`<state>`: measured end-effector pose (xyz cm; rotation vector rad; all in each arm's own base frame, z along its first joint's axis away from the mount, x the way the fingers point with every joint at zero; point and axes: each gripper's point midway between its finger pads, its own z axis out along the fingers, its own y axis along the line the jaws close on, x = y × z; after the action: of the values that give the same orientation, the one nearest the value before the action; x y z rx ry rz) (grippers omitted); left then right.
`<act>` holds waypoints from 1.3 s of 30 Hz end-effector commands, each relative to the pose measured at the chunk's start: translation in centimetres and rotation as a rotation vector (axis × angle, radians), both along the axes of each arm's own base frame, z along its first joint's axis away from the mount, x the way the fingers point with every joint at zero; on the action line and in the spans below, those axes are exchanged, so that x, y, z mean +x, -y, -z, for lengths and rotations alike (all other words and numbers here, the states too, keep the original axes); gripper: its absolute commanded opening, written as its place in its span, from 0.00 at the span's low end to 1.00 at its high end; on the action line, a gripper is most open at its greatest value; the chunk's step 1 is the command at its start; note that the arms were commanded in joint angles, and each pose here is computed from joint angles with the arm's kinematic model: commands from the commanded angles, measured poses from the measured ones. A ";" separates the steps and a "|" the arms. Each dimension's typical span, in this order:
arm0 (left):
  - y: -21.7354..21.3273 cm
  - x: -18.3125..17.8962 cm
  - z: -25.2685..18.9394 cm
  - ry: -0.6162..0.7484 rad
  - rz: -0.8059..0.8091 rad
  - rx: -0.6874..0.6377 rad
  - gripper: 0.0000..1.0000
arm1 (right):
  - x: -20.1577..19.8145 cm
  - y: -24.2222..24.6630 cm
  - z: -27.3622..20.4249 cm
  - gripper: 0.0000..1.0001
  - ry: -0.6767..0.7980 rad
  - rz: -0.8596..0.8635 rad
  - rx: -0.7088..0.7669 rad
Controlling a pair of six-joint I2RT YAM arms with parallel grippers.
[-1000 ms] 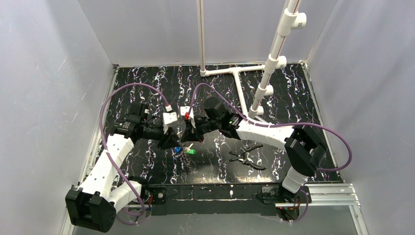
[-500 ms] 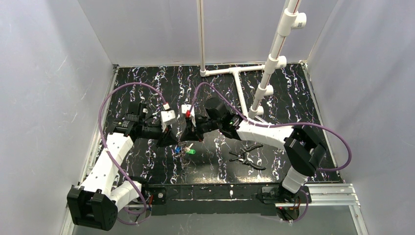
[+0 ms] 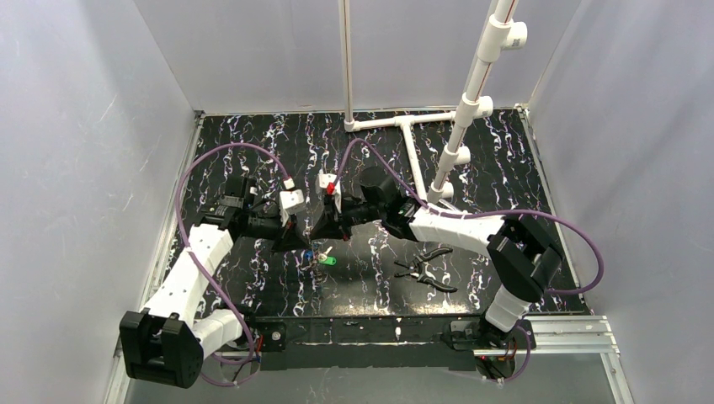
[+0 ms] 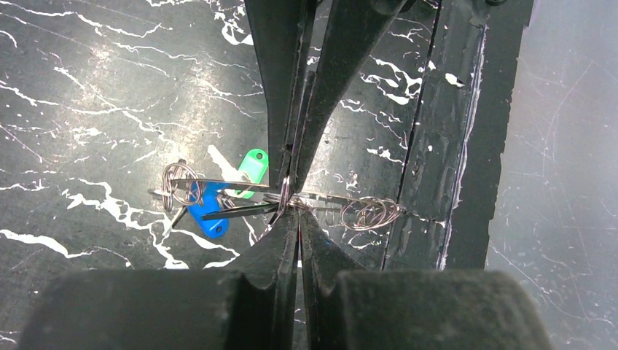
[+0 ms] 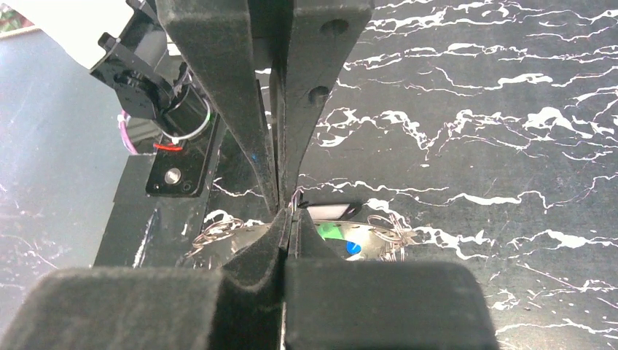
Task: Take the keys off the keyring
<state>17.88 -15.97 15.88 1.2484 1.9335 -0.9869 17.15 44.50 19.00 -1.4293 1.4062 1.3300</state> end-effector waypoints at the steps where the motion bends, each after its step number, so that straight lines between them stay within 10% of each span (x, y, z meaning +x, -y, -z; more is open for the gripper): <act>1: 0.5 -0.1 0.2 -0.013 0.022 -0.043 0.04 | -0.3 -0.1 -4.1 0.01 0.008 -0.024 0.146; 20: -0.2 -1.2 0.1 0.025 0.053 -0.051 0.01 | 0.5 0.9 -4.6 0.01 -0.080 -0.001 0.232; 23: -0.5 -0.9 -1.5 0.083 0.021 -0.108 0.38 | 0.2 1.0 -4.2 0.01 -0.076 -0.008 0.227; 30: 0.1 -1.0 -3.1 0.221 0.057 -0.198 0.67 | -0.1 1.2 -4.1 0.01 -0.061 -0.030 0.231; 39: 1.0 0.0 -2.4 0.189 0.067 -0.203 0.58 | -0.3 1.1 -4.3 0.01 -0.079 -0.047 0.241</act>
<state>17.78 -16.09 17.97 1.2464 1.6506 -0.9886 16.92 43.28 20.73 -1.2704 1.3482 1.5375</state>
